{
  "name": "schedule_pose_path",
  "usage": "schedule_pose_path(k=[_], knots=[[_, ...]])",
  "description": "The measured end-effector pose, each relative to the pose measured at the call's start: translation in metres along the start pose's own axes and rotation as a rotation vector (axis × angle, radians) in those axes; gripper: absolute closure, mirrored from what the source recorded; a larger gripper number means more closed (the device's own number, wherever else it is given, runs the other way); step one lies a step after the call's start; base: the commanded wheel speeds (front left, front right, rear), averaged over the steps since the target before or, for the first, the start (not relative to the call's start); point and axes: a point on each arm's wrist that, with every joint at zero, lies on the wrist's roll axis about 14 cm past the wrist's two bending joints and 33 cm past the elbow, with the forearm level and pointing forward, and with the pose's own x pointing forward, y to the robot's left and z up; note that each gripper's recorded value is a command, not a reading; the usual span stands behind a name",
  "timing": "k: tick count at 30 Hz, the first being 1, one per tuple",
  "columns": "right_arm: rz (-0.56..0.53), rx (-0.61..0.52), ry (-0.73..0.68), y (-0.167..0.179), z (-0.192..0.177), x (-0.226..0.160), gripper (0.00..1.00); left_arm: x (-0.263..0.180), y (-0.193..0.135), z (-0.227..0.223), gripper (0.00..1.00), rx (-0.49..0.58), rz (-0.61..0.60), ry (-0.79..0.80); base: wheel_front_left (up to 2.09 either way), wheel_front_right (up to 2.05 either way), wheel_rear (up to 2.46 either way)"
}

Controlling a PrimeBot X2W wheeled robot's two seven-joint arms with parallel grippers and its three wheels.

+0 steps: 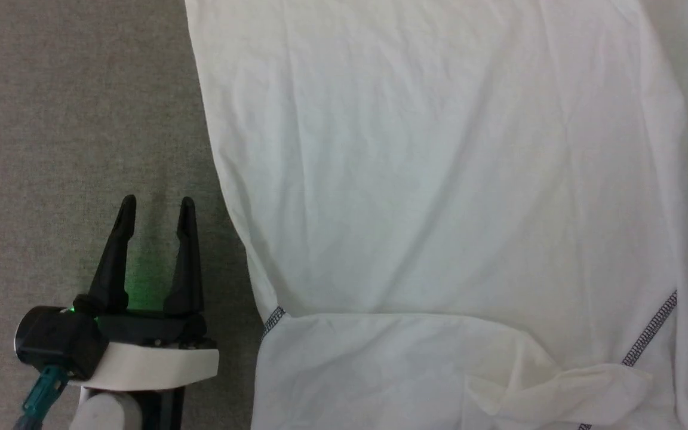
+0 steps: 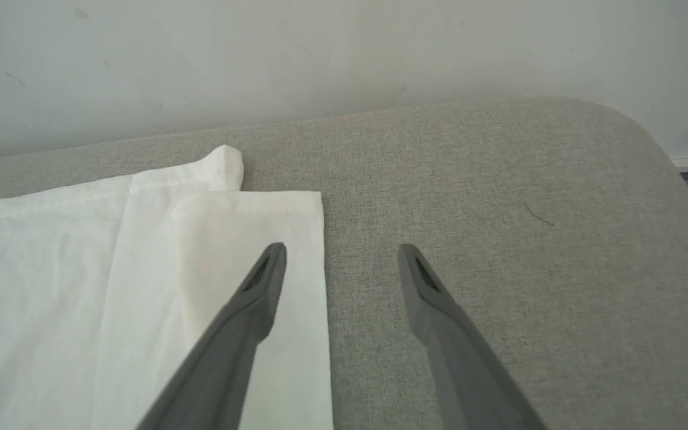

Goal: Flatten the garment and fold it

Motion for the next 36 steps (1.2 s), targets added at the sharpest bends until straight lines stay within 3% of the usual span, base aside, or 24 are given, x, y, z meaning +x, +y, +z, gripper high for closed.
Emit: schedule_pose_path(k=[11, 12, 13, 14, 26, 36], knots=[[0.024, -0.005, 0.103, 0.017, -0.044, 0.048, 0.0, 0.005, 0.021, -0.015, 0.0, 0.05, 0.047, 0.035, 0.0, 0.0, 0.0], [0.028, -0.002, 0.107, 0.019, -0.046, 0.05, 0.29, 0.004, 0.023, -0.015, 0.0, 0.055, 0.051, 0.035, 0.0, 0.0, 0.0], [0.03, 0.002, 0.108, 0.02, -0.046, 0.051, 0.83, 0.003, 0.025, -0.013, 0.0, 0.058, 0.055, 0.033, 0.0, 0.0, 0.0], [0.03, 0.006, 0.107, 0.02, -0.046, 0.052, 1.0, 0.002, 0.027, -0.011, 0.0, 0.06, 0.06, 0.028, 0.0, 0.0, 0.0], [0.004, 0.06, -0.057, 0.008, -0.005, 0.022, 1.0, -0.008, 0.027, 0.018, 0.0, 0.063, 0.064, -0.042, 0.0, 0.0, 0.0], [-0.07, 0.198, -0.259, -0.041, 0.023, -0.072, 1.0, -0.041, 0.023, 0.047, 0.0, 0.056, 0.068, -0.087, 0.0, 0.0, 0.0]])
